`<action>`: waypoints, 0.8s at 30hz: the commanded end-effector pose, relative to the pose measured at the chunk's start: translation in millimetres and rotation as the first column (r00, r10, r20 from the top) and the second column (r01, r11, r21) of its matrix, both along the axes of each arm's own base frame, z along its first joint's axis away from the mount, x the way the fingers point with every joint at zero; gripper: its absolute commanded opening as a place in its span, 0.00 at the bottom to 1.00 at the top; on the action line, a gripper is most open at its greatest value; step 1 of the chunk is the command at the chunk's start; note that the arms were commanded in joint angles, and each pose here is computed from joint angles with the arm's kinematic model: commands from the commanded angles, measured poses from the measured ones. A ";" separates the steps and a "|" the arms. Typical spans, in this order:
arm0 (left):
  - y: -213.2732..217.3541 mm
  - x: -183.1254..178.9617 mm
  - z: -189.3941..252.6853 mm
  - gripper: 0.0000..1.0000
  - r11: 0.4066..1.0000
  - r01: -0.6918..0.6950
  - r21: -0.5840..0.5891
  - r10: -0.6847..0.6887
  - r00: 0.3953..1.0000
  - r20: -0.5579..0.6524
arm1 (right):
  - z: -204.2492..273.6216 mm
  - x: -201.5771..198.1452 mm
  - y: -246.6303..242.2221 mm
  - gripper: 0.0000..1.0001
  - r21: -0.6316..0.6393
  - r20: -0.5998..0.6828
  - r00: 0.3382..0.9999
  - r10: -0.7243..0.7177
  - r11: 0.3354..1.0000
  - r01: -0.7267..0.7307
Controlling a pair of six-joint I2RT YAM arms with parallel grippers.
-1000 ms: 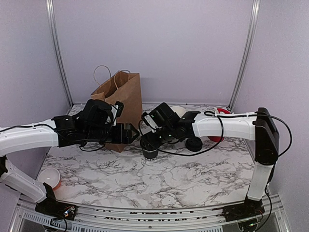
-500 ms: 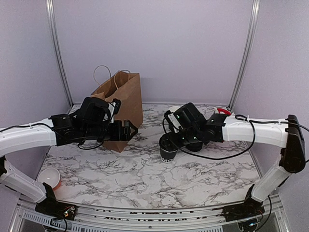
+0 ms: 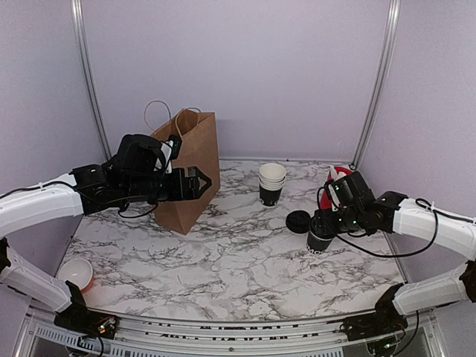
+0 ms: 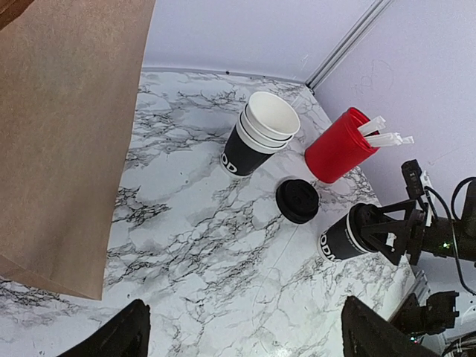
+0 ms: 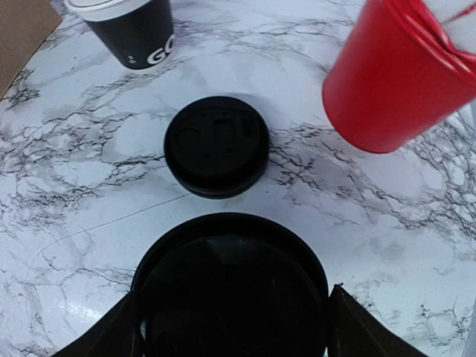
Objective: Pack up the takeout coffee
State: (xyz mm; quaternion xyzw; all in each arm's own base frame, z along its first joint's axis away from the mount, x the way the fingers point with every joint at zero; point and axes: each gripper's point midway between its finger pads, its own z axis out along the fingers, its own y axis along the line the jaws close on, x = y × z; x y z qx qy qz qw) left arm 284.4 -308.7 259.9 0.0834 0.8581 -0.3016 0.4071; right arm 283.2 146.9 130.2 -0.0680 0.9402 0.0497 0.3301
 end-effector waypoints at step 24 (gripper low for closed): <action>56.4 3.9 154.9 0.92 0.990 -0.067 -0.121 0.095 0.967 0.236 | 89.7 3.2 -34.3 1.00 0.085 0.126 0.982 -0.138 0.988 0.128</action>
